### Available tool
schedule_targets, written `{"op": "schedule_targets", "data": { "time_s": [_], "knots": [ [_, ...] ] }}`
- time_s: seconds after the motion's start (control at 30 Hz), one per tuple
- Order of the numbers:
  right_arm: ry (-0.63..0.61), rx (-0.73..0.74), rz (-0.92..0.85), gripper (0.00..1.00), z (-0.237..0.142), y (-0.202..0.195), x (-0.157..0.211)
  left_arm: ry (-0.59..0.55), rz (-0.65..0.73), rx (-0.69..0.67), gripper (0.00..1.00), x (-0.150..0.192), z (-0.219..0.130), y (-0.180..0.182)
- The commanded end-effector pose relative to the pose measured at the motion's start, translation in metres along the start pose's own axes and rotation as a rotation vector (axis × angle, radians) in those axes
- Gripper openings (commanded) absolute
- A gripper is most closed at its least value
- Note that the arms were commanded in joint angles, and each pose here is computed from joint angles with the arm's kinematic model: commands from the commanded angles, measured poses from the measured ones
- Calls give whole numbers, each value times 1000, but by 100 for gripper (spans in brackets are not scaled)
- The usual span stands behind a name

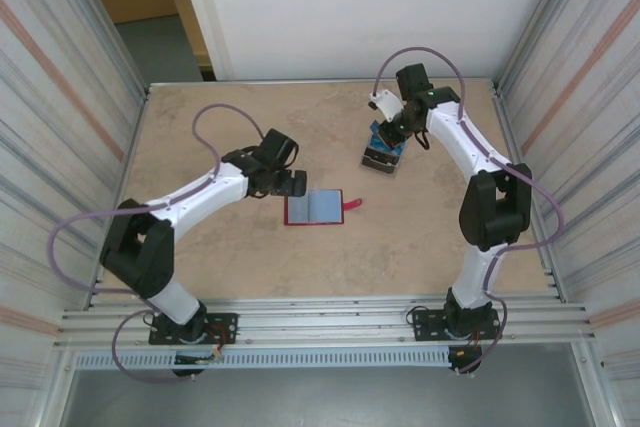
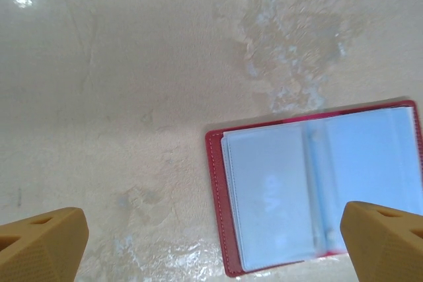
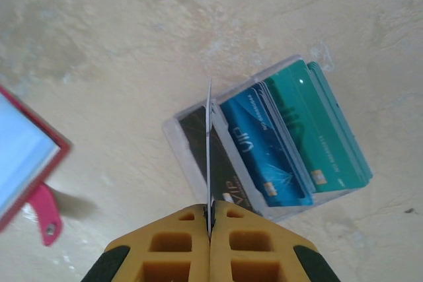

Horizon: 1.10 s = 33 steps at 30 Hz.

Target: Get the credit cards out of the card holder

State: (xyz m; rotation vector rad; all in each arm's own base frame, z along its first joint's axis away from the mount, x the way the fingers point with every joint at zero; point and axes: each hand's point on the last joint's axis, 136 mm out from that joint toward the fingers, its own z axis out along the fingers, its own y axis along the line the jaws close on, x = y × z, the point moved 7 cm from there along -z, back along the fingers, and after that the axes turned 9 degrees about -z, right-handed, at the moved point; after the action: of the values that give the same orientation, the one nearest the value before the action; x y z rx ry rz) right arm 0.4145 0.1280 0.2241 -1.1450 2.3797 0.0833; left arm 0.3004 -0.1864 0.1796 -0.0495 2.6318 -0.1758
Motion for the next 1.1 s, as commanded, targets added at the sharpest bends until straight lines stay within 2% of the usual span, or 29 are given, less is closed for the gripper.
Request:
{"op": "schedule_targets", "data": {
  "time_s": [0.0, 0.13, 0.33, 1.07],
  "knots": [
    [73, 46, -123, 0, 10, -15, 7, -15, -19, -33, 99, 6, -10, 13],
    [115, 50, -149, 0, 24, -25, 10, -49, -55, -25, 99, 8, -17, 20],
    [100, 17, -167, 0, 35, -33, 7, -89, -101, -15, 99, 5, -26, 31],
    [158, -97, -183, 0, 70, -25, 19, -83, -144, -7, 99, 3, -24, 39]
  ]
}}
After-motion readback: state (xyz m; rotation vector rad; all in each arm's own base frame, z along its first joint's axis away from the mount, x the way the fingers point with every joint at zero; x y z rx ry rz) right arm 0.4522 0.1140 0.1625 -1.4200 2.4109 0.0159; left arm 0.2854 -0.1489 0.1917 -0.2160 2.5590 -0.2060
